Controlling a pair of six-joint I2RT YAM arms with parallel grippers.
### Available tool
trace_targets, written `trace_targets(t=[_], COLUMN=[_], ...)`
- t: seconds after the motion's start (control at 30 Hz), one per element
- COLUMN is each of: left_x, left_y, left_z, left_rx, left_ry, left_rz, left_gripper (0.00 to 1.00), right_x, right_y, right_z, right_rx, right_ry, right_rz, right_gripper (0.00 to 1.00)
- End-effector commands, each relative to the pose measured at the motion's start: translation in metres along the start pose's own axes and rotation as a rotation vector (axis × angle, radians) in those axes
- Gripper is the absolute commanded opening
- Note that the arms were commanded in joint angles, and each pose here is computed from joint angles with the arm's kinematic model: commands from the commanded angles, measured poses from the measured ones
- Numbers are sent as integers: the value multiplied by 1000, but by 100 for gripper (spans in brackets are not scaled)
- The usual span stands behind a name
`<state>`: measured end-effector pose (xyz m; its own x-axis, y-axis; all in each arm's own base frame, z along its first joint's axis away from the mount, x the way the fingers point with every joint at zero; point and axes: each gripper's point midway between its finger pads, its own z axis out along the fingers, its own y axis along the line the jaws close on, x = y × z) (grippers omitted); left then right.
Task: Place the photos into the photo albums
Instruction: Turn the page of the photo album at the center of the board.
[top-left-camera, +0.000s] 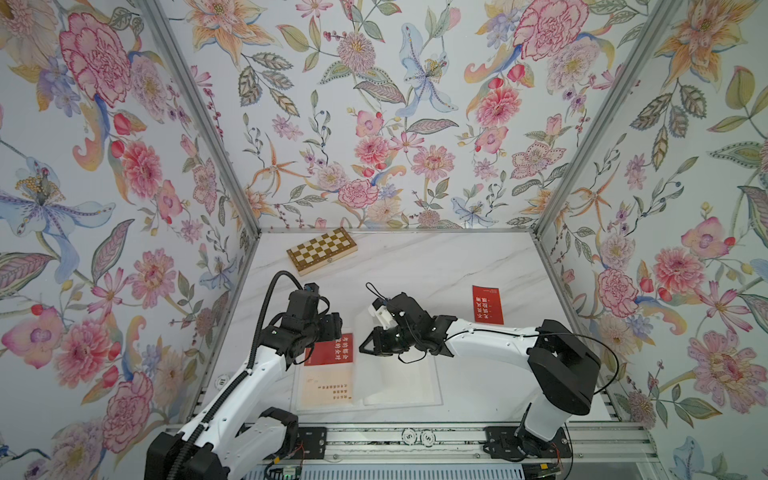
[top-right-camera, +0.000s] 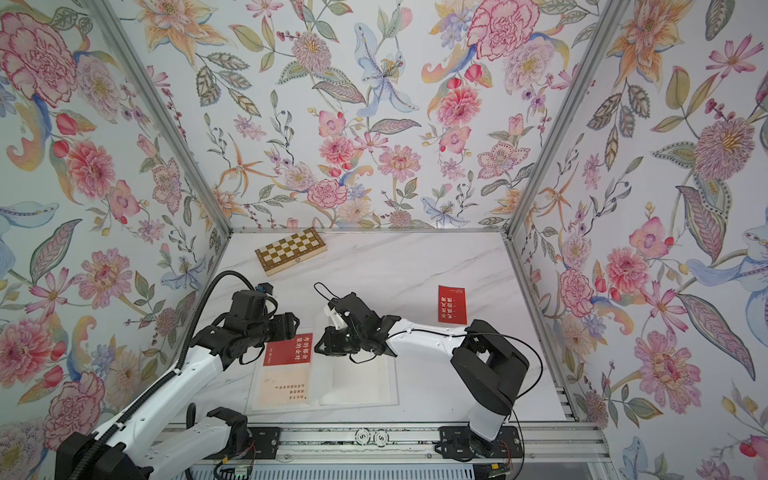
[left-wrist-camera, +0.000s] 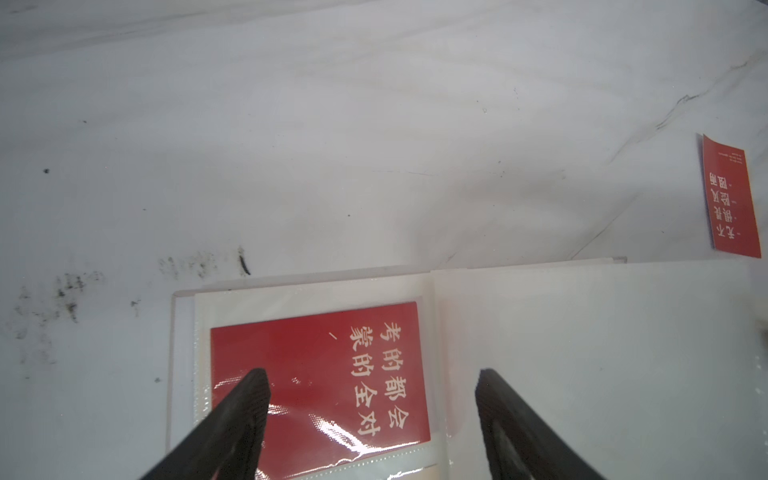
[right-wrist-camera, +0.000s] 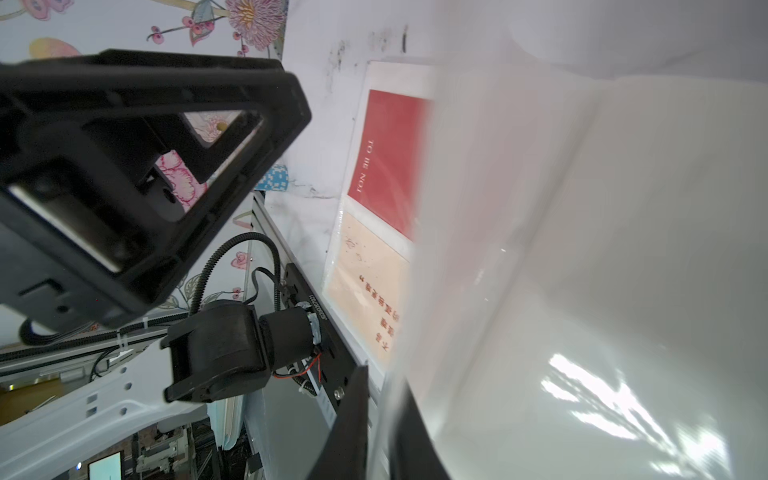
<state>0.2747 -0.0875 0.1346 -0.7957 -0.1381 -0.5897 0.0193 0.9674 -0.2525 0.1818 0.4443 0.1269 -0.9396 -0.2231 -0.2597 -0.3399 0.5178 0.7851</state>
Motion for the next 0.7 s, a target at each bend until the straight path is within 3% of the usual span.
trace_targets(t=[0.0,0.1,0.2,0.43,0.67], left_x=[-9,-18,-26,-38,-40], left_y=[8,16,23,33,25], left_z=[-17,-26,-34,-45,-40], left_rx=[-5,-21,-37,-58,-16], left_ry=[-4,-23,-39,-59,-41], left_rz=[9,-2,-9,-21,-15], left_gripper=[77,77,77,78,78], right_x=[-2,-5,-6,-2,-13], right_y=[23,40,57,94,87], right_z=[21,41,60,88,70], right_rx=[-60,-89,-110,-155,-113], right_ry=[37,65,99,159,112], right_rz=[-24,-37,-65,-122,-139], right_gripper=[22,37,44,53,56])
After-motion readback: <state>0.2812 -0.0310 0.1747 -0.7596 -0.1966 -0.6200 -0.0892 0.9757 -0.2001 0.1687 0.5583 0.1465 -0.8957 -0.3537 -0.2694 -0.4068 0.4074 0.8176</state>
